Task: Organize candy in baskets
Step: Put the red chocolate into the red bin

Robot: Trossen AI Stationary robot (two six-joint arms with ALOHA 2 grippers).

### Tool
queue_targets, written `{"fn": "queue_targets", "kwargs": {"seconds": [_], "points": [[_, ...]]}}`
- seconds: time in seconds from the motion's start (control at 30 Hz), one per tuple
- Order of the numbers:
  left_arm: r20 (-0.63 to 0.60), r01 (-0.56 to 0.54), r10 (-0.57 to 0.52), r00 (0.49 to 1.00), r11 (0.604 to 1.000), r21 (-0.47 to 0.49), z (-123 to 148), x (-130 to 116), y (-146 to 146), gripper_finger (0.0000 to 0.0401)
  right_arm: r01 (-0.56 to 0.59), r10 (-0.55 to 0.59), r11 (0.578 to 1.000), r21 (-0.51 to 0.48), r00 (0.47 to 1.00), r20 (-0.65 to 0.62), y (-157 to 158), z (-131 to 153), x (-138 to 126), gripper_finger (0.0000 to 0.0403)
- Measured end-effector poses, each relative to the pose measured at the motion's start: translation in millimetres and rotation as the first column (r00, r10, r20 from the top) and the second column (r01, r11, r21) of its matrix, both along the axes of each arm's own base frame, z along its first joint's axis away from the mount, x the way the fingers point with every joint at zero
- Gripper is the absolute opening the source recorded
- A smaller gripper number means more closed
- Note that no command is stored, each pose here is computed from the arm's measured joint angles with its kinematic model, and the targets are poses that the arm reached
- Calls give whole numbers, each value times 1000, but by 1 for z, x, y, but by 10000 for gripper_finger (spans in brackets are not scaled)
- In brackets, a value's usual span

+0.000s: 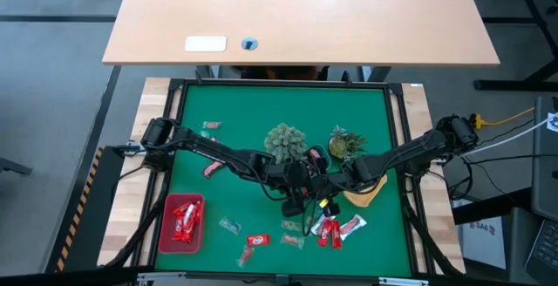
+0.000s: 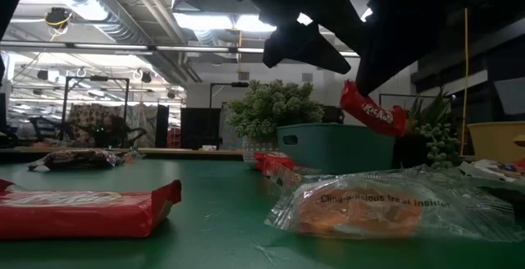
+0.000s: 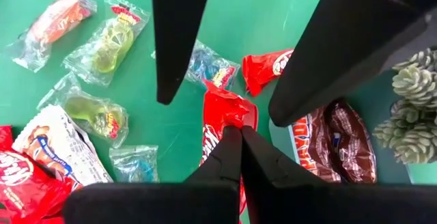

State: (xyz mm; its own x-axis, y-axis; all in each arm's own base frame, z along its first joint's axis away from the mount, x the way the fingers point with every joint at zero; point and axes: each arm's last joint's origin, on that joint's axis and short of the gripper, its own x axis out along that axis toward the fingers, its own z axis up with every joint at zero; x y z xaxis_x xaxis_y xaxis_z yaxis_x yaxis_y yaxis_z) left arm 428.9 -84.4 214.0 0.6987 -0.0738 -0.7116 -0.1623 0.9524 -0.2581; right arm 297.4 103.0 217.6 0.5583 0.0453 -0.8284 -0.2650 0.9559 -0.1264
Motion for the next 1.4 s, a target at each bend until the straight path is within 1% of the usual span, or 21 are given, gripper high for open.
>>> {"fn": "queue_targets", "kwargs": {"seconds": [0.13, 0.27, 0.4, 0.53, 0.67, 0.83, 1.0, 1.17, 1.3, 1.4], "points": [[0, 6, -6, 1000, 1000, 0, 2, -2, -3, 202, -2, 2, 1000, 2, 1000, 8, 0, 0, 1, 0], [1, 14, -14, 1000, 1000, 1, 12, -7, -4, 202, 1, -1, 1000, 9, 999, 32, 1, 3, 3, 0], [-50, 1, 1, 999, 1000, 30, 17, -17, -1, 202, 6, -7, 1000, 12, 998, 60, 1, 8, 4, 0], [-93, -15, 21, 995, 998, 62, 25, -27, 2, 202, -4, 5, 1000, -4, 999, 34, 1, 10, 4, 0], [-143, -2, 13, 990, 997, 73, 21, -31, -1, 202, -34, 35, 999, -18, 998, 47, 1, 20, 5, 0], [-123, 8, 1, 992, 997, 74, 22, -31, -7, 202, -32, 33, 999, -19, 995, 90, 2, 33, 9, 0], [-92, 3, 3, 996, 998, 66, 24, -29, -9, 202, -29, 31, 999, -16, 994, 109, 3, 39, 11, 0], [-54, -14, 16, 998, 999, 44, 27, -26, -10, 201, -13, 17, 999, -32, 992, 124, 3, 42, 12, 0], [-52, -18, 20, 998, 999, 42, 27, -26, -9, 201, -10, 14, 999, -33, 991, 130, 3, 44, 13, 0], [-50, -25, 27, 998, 999, 43, 27, -26, -9, 190, -10, 14, 999, -31, 991, 134, 3, 45, 13, 0]]}}
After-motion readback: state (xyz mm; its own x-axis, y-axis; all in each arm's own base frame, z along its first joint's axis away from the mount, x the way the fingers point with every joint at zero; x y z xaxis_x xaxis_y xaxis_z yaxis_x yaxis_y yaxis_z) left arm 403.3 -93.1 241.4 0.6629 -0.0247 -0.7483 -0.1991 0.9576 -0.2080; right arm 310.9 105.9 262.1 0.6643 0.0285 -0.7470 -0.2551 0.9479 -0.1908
